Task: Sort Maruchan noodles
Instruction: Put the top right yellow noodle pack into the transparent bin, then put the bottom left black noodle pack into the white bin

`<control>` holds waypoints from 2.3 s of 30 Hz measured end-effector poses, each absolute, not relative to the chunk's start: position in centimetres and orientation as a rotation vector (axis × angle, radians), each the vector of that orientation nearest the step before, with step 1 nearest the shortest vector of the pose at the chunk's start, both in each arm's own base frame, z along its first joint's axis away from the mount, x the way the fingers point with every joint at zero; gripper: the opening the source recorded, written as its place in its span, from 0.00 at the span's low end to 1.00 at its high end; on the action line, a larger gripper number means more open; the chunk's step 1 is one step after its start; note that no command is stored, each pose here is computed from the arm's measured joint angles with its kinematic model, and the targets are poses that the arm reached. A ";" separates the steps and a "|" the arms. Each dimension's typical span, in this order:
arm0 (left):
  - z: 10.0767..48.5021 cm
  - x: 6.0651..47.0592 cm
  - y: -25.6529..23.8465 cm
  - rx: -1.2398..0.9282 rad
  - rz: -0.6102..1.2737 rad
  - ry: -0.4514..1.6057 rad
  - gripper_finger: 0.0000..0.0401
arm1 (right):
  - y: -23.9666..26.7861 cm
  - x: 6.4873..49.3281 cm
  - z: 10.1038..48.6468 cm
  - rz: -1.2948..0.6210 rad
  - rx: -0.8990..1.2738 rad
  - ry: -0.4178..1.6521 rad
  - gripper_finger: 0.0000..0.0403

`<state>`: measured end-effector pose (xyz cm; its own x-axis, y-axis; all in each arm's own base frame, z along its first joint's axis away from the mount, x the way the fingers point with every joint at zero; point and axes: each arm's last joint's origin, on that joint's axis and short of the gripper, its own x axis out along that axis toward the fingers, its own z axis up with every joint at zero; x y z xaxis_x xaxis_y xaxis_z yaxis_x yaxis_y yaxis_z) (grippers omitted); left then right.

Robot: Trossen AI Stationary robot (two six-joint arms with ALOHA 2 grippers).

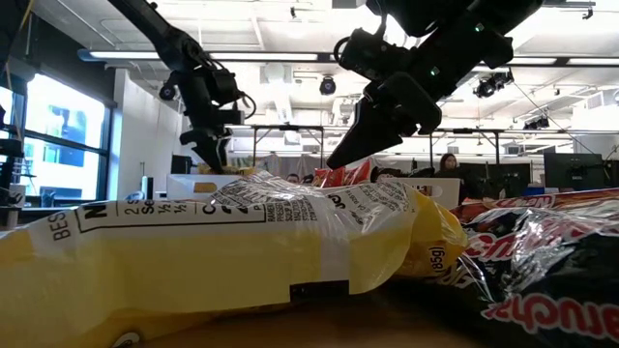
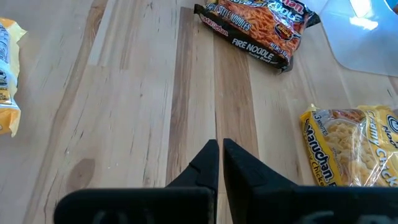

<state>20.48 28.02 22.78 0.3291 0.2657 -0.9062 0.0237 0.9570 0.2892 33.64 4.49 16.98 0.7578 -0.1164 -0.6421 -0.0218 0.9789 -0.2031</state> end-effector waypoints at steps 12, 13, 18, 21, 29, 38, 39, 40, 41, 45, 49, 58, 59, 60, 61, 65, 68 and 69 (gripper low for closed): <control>23.3 20.7 27.7 0.268 0.268 1.294 0.36 | 4.5 33.6 17.0 -0.052 -0.204 0.710 0.01; 23.6 20.7 27.6 0.276 0.276 1.287 0.36 | 4.5 33.6 17.0 -0.052 -0.204 0.710 0.01; 25.9 20.1 26.8 0.307 0.314 1.219 0.36 | 4.5 33.5 16.8 -0.034 -0.253 0.730 0.01; 27.9 19.5 25.8 0.302 0.344 1.142 0.36 | 4.4 33.7 17.0 -0.028 -0.273 0.704 0.00; 32.1 18.5 21.7 0.177 0.214 0.883 0.34 | 4.2 31.8 15.0 0.076 -0.212 0.388 0.00; 30.9 20.8 15.4 0.180 -0.054 0.755 0.20 | 3.7 27.4 13.8 0.047 -0.079 0.210 0.00; 30.2 21.1 14.7 0.177 -0.072 0.747 0.19 | 3.8 27.1 14.1 0.045 -0.078 0.199 0.00; 29.4 21.4 14.0 0.173 -0.088 0.734 0.18 | 3.9 26.9 14.5 0.041 -0.079 0.192 0.00; 28.6 21.6 13.4 0.164 -0.104 0.724 0.17 | 4.0 26.8 14.9 0.040 -0.083 0.191 0.00; 25.2 22.6 10.8 0.123 -0.169 0.648 0.14 | 4.4 26.0 16.2 0.028 -0.102 0.209 0.00; 21.7 23.2 8.2 0.094 -0.214 0.564 0.11 | 4.5 25.1 16.7 0.024 -0.073 0.272 0.00; 17.7 22.5 3.7 0.009 -0.287 0.288 0.07 | 4.9 24.3 16.8 0.028 0.043 0.353 0.00; 17.4 22.3 3.3 -0.005 -0.296 0.271 0.07 | 5.0 24.3 16.8 0.032 0.039 0.364 0.00; 17.2 22.1 2.9 -0.014 -0.302 0.252 0.06 | 5.2 24.4 16.9 0.037 0.027 0.379 0.00; 17.0 21.9 2.6 -0.020 -0.312 0.237 0.06 | 5.3 24.5 17.0 0.044 0.014 0.395 0.01; 16.2 21.4 1.6 -0.020 -0.301 0.243 0.06 | 6.1 25.7 18.1 0.121 0.055 0.493 0.11; 16.1 21.4 1.2 -0.008 -0.263 0.252 0.06 | 7.0 27.3 18.9 0.197 0.140 0.630 0.23; 16.0 21.4 1.1 -0.006 -0.259 0.252 0.06 | 7.3 27.8 18.9 0.210 0.163 0.695 0.27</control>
<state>21.39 1.08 16.05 0.9354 -0.2538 -0.2463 0.2524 0.9669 -0.0378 27.83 7.30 18.86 0.7481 0.2454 -0.6165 -0.1372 0.9662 0.2182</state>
